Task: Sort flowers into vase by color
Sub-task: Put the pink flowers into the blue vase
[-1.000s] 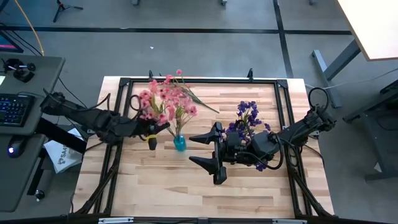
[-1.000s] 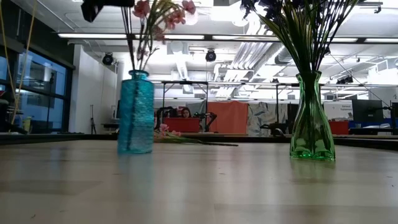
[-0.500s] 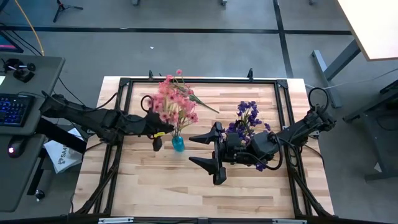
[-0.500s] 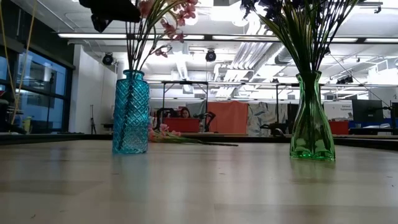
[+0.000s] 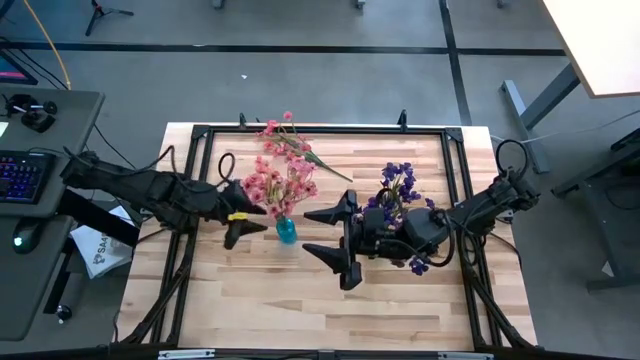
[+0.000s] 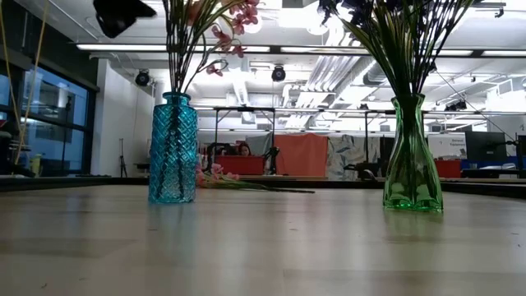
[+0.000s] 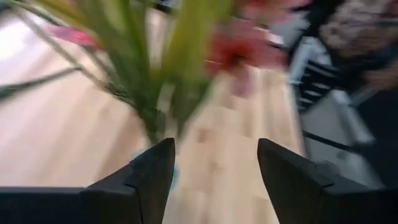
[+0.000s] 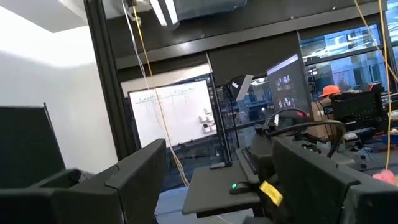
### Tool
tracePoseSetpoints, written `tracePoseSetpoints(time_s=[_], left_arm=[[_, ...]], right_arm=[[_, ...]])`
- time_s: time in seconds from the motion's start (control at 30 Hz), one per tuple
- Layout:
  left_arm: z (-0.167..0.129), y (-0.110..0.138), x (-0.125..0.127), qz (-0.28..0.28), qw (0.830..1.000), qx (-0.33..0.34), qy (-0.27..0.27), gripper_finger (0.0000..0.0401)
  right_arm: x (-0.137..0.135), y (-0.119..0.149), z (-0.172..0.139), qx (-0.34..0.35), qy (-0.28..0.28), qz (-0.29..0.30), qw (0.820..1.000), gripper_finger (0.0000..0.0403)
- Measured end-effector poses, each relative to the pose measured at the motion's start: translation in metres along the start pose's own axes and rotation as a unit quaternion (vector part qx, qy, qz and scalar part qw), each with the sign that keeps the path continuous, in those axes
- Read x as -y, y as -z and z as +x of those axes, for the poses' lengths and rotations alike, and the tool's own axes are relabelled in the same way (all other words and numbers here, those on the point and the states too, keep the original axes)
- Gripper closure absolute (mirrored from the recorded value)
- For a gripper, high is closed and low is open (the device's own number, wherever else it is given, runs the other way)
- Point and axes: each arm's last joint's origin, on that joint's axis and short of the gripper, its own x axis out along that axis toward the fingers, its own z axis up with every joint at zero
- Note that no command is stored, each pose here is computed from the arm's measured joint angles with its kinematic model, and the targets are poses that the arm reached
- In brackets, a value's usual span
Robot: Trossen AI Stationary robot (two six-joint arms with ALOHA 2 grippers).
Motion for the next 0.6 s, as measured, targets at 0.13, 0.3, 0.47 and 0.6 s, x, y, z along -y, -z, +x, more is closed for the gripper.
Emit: tracePoseSetpoints(time_s=[0.13, 0.3, 0.47, 0.6], left_arm=[[-0.025, -0.01, 0.004, -0.024, 0.997, -0.002, 0.072, 0.0181], [-0.073, -0.034, 0.006, -0.03, 0.988, 0.084, 0.125, 0.0182], [-0.114, -0.054, 0.002, -0.017, 0.973, 0.213, 0.09, 0.0183], [-0.125, -0.061, -0.001, 0.004, 0.957, 0.286, 0.035, 0.0183]], right_arm=[[0.01, -0.012, 0.003, 0.046, 0.03, 0.039, 0.998, 0.0116], [0.034, -0.061, 0.012, 0.089, 0.092, 0.1, 0.987, 0.0116], [0.073, -0.1, 0.026, -0.005, 0.166, 0.066, 0.984, 0.0116], [0.121, -0.141, 0.023, -0.073, 0.226, 0.026, 0.971, 0.0116]])
